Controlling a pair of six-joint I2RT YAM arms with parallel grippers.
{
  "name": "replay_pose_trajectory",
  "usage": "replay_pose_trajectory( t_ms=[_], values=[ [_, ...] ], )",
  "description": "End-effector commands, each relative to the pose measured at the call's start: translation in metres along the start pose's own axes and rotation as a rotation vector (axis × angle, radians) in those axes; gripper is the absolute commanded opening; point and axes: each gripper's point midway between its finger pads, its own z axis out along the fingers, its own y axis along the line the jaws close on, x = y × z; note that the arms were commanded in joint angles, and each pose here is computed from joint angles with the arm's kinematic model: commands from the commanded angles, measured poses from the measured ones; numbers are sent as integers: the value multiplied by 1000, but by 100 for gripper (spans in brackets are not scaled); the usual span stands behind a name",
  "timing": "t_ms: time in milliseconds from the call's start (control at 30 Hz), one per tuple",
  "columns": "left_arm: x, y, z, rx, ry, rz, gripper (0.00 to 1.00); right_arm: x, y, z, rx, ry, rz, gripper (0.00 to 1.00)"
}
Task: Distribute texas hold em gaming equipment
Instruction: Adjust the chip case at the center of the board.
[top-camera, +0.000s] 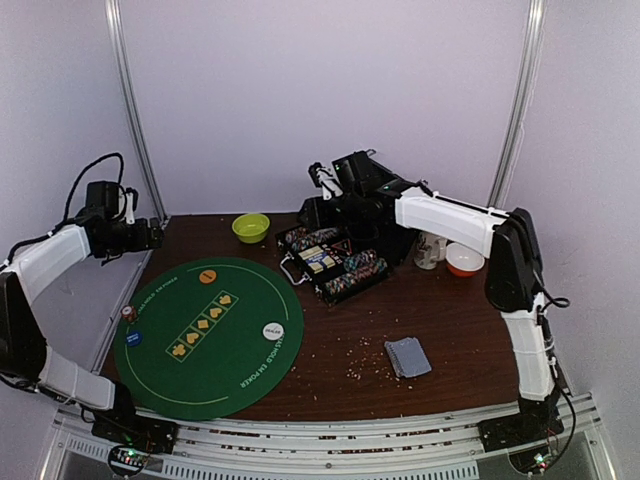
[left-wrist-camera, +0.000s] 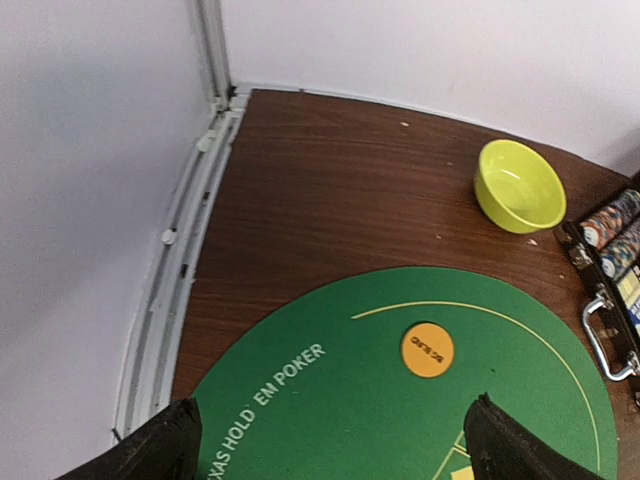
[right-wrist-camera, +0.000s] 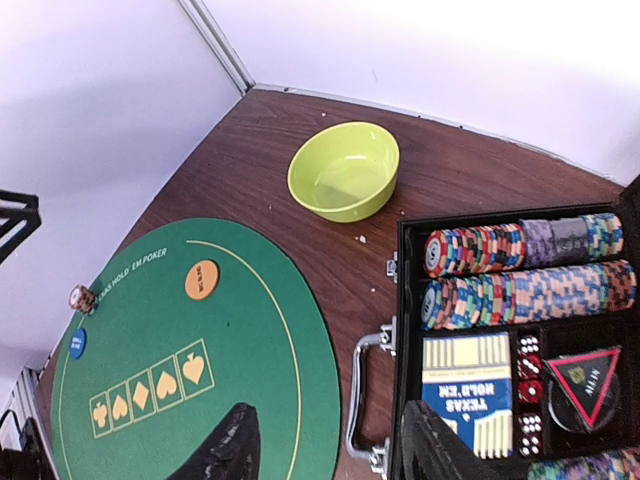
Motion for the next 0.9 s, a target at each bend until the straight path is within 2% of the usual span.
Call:
replay_pose_trajectory(
  t_ms=[0,100,267,467,633,867],
  values=[
    [3,-38,9,142,-11,50,95,-12,-11,42,28,-74,85,50],
    [10,-54,15,206,-3,53,95,-11,-19,65,45,-108,100,50],
    [16,-61,21,218,10,74,95,10,-47,96,128,-117,127,51],
    [26,-66,28,250,34,70,95,26,-64,116,160,-121,162,58],
    [27,-68,32,256,44,69,95,33,-76,128,173,-134,192,53],
    [27,-67,36,250,50,73,95,42,-89,138,184,-139,212,54]
  ],
)
